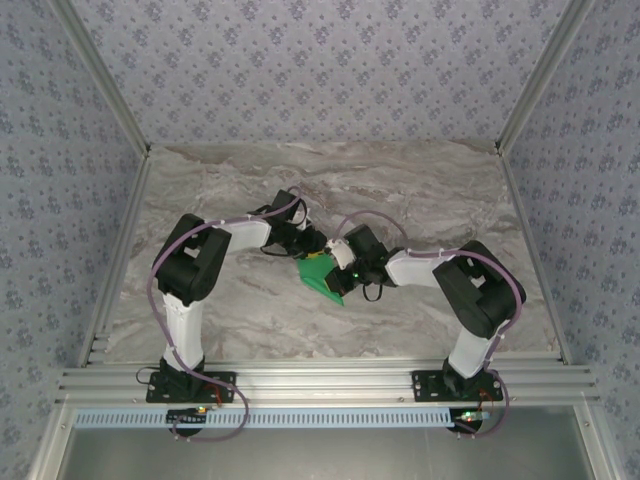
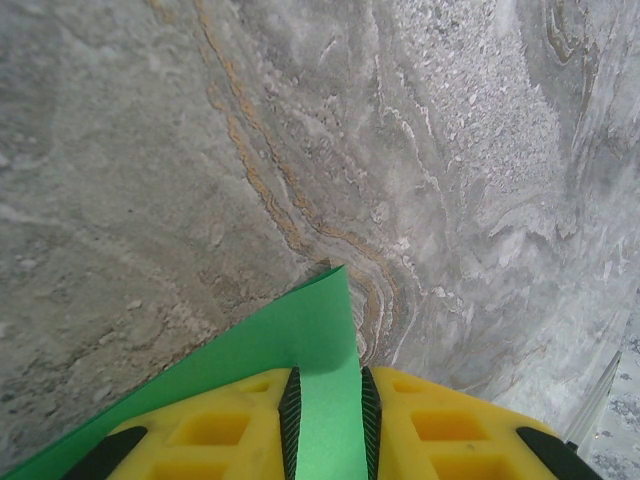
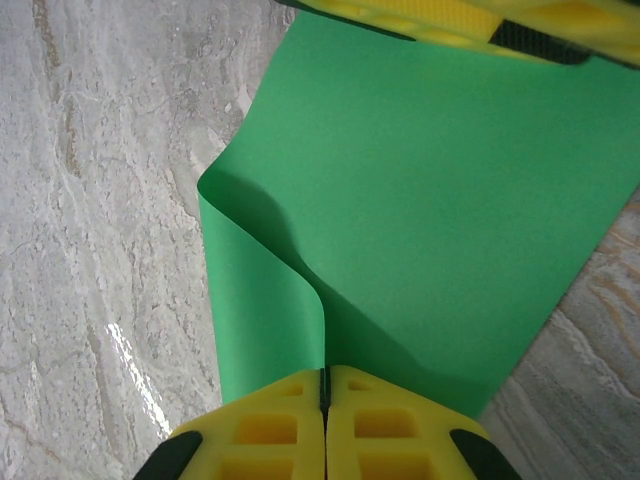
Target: Fold a paper plane with a square sheet of paper (fold left side to right side)
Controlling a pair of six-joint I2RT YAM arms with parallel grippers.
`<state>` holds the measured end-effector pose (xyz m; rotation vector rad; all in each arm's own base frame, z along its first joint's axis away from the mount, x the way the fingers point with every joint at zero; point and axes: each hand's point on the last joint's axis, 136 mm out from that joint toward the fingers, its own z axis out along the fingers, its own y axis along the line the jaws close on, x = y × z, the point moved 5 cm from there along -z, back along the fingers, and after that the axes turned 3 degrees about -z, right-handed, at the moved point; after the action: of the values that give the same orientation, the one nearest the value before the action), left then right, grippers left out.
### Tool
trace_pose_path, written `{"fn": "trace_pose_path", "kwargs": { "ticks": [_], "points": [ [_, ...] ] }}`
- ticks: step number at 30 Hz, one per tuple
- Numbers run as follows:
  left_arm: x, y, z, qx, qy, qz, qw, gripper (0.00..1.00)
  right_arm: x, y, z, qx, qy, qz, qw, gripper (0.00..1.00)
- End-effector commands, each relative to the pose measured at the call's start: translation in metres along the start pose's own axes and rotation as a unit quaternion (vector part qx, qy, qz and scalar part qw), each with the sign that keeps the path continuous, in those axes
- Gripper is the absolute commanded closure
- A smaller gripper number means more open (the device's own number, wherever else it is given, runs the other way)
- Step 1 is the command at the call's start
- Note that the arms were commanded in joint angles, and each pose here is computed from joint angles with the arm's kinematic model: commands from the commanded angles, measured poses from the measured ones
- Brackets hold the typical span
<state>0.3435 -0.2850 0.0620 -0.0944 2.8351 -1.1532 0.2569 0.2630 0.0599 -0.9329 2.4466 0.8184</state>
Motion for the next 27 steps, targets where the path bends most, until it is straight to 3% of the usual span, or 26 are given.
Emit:
{"fn": "trace_pose_path", "kwargs": {
  "ticks": [1,27],
  "points": [
    [0.014,0.018,0.016,-0.032,0.03,-0.013,0.999,0.75,-0.007,-0.002,-0.005,0.011,0.001,0.008,1.0,0.93],
    [0.015,0.016,0.018,-0.031,0.031,-0.011,0.999,0.75,-0.005,-0.004,0.0,0.025,0.02,0.007,0.999,0.93]
  ]
}}
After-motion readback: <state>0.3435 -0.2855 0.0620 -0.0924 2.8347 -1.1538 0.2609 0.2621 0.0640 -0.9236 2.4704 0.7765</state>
